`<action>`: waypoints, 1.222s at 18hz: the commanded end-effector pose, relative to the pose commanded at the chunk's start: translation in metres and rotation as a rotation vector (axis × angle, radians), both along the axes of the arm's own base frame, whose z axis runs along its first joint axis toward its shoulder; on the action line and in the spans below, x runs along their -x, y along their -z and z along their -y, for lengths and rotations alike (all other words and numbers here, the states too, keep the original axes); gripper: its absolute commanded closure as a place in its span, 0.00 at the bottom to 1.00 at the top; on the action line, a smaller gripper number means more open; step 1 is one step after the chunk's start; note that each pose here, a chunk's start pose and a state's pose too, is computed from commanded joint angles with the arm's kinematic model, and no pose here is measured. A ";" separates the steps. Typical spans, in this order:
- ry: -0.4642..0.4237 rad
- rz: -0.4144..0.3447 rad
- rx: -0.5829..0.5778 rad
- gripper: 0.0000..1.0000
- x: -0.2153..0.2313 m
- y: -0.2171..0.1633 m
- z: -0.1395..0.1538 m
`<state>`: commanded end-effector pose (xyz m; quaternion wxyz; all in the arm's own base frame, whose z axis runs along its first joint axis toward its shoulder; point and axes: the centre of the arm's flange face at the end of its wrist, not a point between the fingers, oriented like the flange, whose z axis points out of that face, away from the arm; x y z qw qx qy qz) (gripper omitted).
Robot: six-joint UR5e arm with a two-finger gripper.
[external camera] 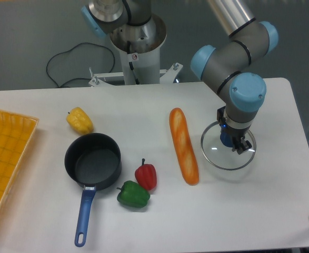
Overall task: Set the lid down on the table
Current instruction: 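Lower the glass lid flat onto the table surface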
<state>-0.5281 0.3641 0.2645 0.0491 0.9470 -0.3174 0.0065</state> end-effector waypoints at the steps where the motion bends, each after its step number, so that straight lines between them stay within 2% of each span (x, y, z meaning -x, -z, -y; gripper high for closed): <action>1: -0.002 0.002 -0.001 0.37 0.002 0.001 0.001; 8: 0.006 0.033 0.011 0.37 0.007 0.023 -0.001; 22: 0.004 0.043 0.011 0.37 0.010 0.036 -0.003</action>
